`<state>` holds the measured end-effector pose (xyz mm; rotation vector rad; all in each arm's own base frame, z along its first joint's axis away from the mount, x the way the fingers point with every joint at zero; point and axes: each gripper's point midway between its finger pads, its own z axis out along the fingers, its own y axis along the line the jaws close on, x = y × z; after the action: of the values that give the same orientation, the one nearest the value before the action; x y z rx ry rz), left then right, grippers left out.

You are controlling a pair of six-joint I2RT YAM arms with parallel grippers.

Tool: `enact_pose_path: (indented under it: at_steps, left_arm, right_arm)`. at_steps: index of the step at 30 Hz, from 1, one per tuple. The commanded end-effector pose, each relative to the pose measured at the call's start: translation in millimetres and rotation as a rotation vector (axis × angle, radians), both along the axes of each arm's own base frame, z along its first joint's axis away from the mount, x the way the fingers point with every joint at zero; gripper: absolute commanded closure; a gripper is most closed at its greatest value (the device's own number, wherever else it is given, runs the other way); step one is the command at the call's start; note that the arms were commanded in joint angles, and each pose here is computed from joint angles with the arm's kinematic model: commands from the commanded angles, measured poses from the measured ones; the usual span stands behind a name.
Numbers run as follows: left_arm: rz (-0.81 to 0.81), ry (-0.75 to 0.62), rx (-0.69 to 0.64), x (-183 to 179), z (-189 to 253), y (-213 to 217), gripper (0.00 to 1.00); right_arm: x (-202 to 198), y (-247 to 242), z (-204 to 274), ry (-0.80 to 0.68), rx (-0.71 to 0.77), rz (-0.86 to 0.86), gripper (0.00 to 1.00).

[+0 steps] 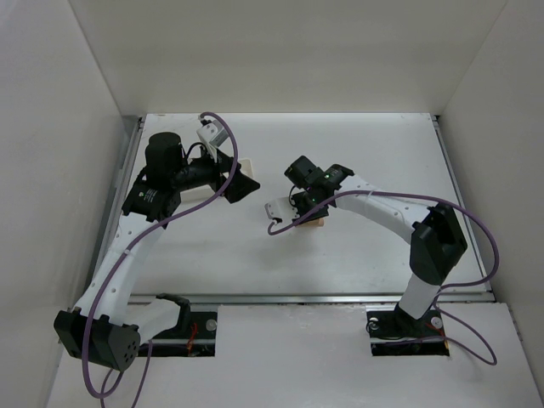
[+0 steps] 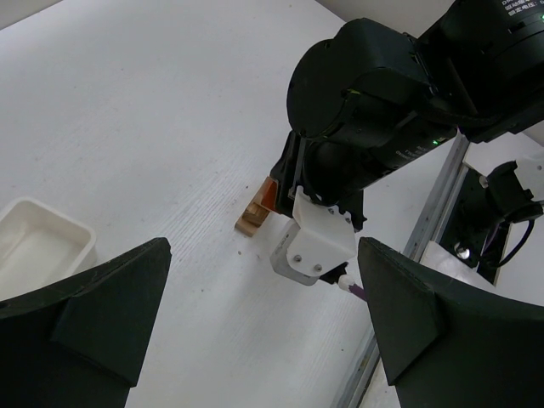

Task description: Build the wood block tower

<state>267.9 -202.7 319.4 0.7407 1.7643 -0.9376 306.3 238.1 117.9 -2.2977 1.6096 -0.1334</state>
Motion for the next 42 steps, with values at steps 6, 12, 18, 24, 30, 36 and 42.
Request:
enact_pose_path:
  at_steps: [6, 12, 18, 24, 30, 36, 42]
  left_arm:
    - [-0.022, -0.074, -0.031, -4.0, 19.1, -0.6, 0.09]
    - [-0.02, -0.066, -0.035, -4.3, 19.2, -0.8, 0.09]
    - [-0.02, -0.066, -0.035, -4.3, 19.2, -0.8, 0.09]
    - [-0.029, -0.066, -0.038, -5.7, 19.5, -1.6, 0.09]
    - [-0.029, -0.066, -0.038, -5.7, 19.5, -1.6, 0.09]
    - [-0.029, -0.075, -0.04, -7.7, 22.1, -1.0, 0.09]
    - [-0.029, -0.075, -0.04, -7.7, 22.1, -1.0, 0.09]
  right_arm:
    - [7.3, 2.3, 10.2, -0.043, 0.026, -0.001, 1.0]
    - [7.3, 2.3, 10.2, -0.043, 0.026, -0.001, 1.0]
    - [5.7, 0.7, 7.1, -0.037, 0.019, -0.001, 1.0]
    - [6.9, -0.8, 7.6, -0.044, 0.012, -0.005, 1.0]
    - [8.4, 0.7, 8.3, -0.05, 0.018, -0.005, 1.0]
    - [12.1, -0.5, 10.0, -0.07, 0.011, -0.012, 1.0]
    - [12.1, -0.5, 10.0, -0.07, 0.011, -0.012, 1.0]
